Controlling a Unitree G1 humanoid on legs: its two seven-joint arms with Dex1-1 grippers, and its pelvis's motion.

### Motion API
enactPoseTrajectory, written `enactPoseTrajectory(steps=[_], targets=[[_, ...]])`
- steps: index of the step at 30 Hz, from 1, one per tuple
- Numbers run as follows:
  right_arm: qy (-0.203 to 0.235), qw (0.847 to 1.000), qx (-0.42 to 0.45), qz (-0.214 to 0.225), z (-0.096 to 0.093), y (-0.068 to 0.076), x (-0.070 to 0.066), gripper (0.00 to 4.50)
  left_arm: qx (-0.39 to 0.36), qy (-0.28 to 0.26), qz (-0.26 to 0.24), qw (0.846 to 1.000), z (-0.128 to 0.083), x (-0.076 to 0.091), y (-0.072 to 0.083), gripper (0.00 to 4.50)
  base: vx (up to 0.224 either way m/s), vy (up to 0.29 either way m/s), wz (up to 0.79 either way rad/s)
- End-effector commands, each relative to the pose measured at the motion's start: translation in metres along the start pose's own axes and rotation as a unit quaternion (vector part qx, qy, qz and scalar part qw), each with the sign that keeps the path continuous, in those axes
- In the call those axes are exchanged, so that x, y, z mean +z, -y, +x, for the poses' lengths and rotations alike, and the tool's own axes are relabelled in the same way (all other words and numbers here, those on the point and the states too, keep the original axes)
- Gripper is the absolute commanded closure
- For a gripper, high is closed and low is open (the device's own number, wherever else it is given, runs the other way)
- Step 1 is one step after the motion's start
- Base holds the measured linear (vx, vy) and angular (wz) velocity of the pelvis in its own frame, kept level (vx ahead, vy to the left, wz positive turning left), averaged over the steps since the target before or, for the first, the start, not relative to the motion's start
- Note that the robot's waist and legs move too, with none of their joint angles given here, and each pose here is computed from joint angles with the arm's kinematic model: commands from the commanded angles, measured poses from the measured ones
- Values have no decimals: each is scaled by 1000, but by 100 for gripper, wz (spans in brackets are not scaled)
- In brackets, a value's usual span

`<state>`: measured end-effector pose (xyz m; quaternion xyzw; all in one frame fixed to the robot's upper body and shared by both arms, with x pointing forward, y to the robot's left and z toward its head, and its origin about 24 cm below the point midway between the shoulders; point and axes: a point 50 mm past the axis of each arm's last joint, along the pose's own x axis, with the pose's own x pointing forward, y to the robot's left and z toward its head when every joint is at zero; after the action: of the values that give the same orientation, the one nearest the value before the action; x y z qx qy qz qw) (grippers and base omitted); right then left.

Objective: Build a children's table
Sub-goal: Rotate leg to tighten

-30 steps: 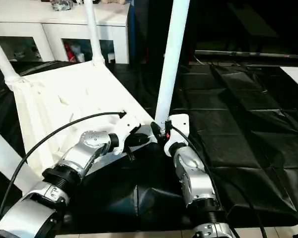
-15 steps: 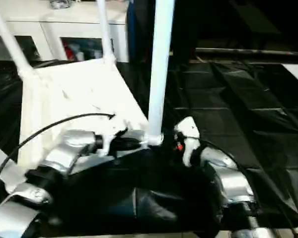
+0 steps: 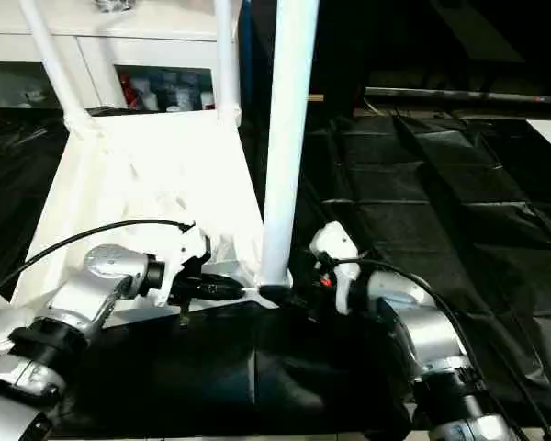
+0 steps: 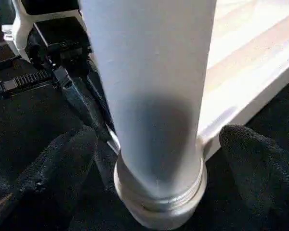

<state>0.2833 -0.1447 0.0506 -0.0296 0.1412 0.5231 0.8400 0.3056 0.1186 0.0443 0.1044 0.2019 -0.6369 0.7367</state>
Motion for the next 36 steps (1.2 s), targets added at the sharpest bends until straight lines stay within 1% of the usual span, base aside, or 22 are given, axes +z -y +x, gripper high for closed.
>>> enactPoseTrajectory(steps=[1,3,5,7,10,11,14,15,19,20,21,28,32,33,34,35,36], targets=[[9,1000,7,-8,2,1,6,20,-20,5,-13,1000,5,-4,6,450,0,0,0],[11,1000,8,-8,3,1,6,38,-20,4,-13,1000,5,-4,6,450,0,0,0],[13,1000,10,-7,4,1,6,44,-18,3,-14,1000,5,-5,6,450,0,0,0],[14,1000,12,-4,6,0,6,74,-16,1,-14,1000,4,-5,6,450,0,0,0],[14,1000,12,-3,6,0,5,93,-16,1,-15,1000,3,-5,7,450,0,0,0],[13,1000,11,-3,6,0,5,115,-16,0,-16,1000,3,-6,7,450,0,0,0],[10,1000,3,-1,7,1,2,135,-16,0,-17,1000,3,-6,7,450,0,0,0],[8,1000,-2,-1,7,2,1,135,-16,0,-17,1000,3,-6,7,450,0,0,0],[3,1000,-14,4,8,2,-2,180,-15,0,-18,1000,4,-6,7,450,0,0,0],[1,1000,-22,4,9,2,-4,180,-15,0,-18,1000,4,-6,7,450,0,0,0],[0,1000,-30,6,10,3,-6,202,-13,1,-19,1000,5,-6,7,450,0,0,0],[8,997,-70,27,16,3,-14,230,-2,6,-20,1000,11,-5,6,450,0,0,0],[22,993,-107,51,25,-6,-21,237,37,15,-16,999,25,0,0,450,0,0,0],[25,986,-149,64,30,-7,-25,240,68,13,-14,997,33,3,-4,450,0,0,0],[25,984,-164,69,32,-7,-26,240,80,11,-14,997,36,4,-5,450,0,0,0],[26,976,-198,81,35,-6,-29,241,102,10,-13,995,42,7,-8,450,0,0,0],[31,967,-230,104,40,-7,-31,241,121,11,-16,992,50,10,-9,450,0,0,0]])
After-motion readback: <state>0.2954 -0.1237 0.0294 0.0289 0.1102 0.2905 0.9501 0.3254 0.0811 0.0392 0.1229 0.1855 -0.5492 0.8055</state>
